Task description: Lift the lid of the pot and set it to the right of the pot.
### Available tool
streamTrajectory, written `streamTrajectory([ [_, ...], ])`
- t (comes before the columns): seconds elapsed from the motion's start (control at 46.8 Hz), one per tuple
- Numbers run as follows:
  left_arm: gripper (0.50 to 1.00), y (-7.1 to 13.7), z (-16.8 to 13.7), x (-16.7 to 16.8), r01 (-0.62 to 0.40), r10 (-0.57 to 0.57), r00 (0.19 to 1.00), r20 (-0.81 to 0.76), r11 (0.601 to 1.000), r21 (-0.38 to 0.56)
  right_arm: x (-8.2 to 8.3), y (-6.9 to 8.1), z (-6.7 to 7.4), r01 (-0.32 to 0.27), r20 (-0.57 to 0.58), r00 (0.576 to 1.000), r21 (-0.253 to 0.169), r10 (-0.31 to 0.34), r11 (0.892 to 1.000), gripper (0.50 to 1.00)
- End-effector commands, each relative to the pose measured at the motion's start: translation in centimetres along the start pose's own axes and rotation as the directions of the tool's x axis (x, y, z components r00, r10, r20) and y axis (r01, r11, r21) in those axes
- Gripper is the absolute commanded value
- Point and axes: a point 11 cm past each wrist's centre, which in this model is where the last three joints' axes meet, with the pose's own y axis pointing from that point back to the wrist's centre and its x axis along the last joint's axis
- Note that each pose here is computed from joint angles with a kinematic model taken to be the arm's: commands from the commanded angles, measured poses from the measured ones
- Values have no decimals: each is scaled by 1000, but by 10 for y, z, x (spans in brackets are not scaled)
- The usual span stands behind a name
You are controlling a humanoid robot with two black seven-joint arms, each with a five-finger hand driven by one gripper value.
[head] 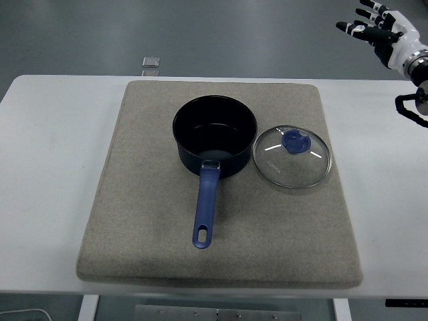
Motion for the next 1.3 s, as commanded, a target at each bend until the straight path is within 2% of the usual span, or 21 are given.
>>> streamTrajectory([
  [0.0, 1000, 0, 0, 0, 1, -1, 1000, 0, 1000, -1, -5, 0, 9, 2, 19, 1000, -14, -2, 1000, 930],
  [0.15, 1000, 0, 0, 0, -1, 1, 1000, 0, 1000, 0, -3, 0, 11, -20, 119, 993, -21, 23, 1000, 930],
  [0.342, 1000, 0, 0, 0, -1, 1, 1000, 0, 1000, -1, -2, 1, 20, -49, 268, 961, -52, 61, 997, 930],
  [0.491, 1000, 0, 0, 0, -1, 1, 1000, 0, 1000, -1, -5, 0, 23, -63, 310, 948, -57, 77, 996, 930],
  [0.556, 1000, 0, 0, 0, -1, 1, 1000, 0, 1000, 0, -6, -1, 19, -68, 361, 929, -46, 80, 997, 930],
  [0.641, 1000, 0, 0, 0, -1, 1, 1000, 0, 1000, -1, -2, 0, 19, -84, 411, 907, -45, 95, 995, 930],
  [0.748, 1000, 0, 0, 0, -1, 1, 1000, 0, 1000, -1, -4, 0, 20, -93, 421, 901, -50, 105, 994, 930],
  [0.897, 1000, 0, 0, 0, 1, -1, 1000, 0, 1000, 0, -4, 1, 29, -97, 412, 904, -58, 112, 994, 930],
  [0.983, 1000, 0, 0, 0, -1, 1, 1000, 0, 1000, -1, -19, 2, 50, -70, 405, 909, -85, 99, 994, 930],
  [1.026, 1000, 0, 0, 0, -1, 1, 1000, 0, 1000, -1, -23, 3, 55, -59, 391, 916, -91, 90, 994, 930],
  [1.132, 1000, 0, 0, 0, 1, -1, 1000, 0, 1000, -1, -29, 3, 58, -41, 332, 941, -68, 61, 997, 930],
  [1.282, 1000, 0, 0, 0, 1, -1, 1000, 0, 1000, -1, -34, 3, 52, -22, 277, 961, 12, 18, 1000, 930],
])
